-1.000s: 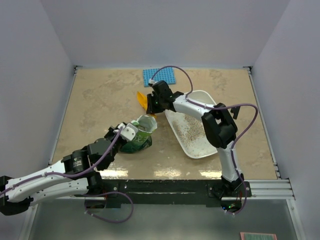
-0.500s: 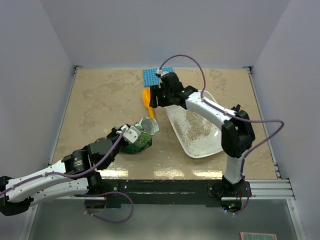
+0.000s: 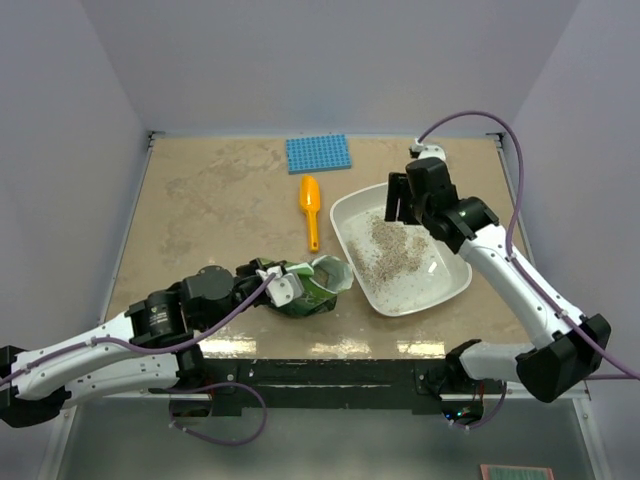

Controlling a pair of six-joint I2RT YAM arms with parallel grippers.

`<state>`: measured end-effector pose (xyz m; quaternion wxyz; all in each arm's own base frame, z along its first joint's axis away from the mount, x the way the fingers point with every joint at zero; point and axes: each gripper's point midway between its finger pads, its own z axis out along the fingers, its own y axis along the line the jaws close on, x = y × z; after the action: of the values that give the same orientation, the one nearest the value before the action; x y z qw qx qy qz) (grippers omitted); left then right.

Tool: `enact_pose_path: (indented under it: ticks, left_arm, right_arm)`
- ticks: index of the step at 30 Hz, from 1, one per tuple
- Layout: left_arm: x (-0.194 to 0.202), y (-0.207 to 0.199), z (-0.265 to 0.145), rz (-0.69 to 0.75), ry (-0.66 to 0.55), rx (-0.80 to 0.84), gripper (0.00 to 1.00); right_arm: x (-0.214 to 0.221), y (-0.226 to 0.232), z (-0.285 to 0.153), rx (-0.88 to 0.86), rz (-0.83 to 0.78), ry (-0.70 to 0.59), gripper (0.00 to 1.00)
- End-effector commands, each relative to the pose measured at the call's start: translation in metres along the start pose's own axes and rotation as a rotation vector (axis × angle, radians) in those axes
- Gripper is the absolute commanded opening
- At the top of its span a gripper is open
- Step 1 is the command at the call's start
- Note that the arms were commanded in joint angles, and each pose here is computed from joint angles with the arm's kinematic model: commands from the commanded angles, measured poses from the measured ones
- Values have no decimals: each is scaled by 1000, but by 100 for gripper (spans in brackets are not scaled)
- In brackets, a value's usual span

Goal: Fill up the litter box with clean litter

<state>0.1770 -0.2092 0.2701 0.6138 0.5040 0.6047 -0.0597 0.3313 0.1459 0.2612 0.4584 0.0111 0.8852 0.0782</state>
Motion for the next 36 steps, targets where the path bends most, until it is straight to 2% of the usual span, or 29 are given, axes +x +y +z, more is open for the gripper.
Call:
enact_pose_path:
  ticks: [1,5,10,13,17,21,28,31,36]
  left_arm:
    - [-114,33,-20,-74,-402,-10,0]
    - [-113,24,-13,-71,-411,18,0]
    - [-106,12,-8,-117,-416,39,0]
    - [-99,6,-4,-161,-399,52,0]
    - [-85,-2,-3,-199,-375,57,0]
    - [-74,-9,-5,-213,-384,61,0]
    - [-71,-17,-11,-223,-409,101,0]
    - [-64,-21,-11,-220,-398,105,0]
    - [-52,-25,-11,-234,-397,93,0]
  right_arm:
    - [37,-83,8,302,25,85,70]
    - [39,-124,22,428,68,72,69]
    - [24,-148,43,484,99,50,70]
    - [34,-161,65,483,88,115,70]
    - [48,-152,93,376,26,184,70]
    - [56,-156,113,336,-52,192,70]
    - [85,-161,143,224,-79,301,68]
    - [95,-164,155,200,-75,358,59]
    - [96,-173,169,237,-67,405,32]
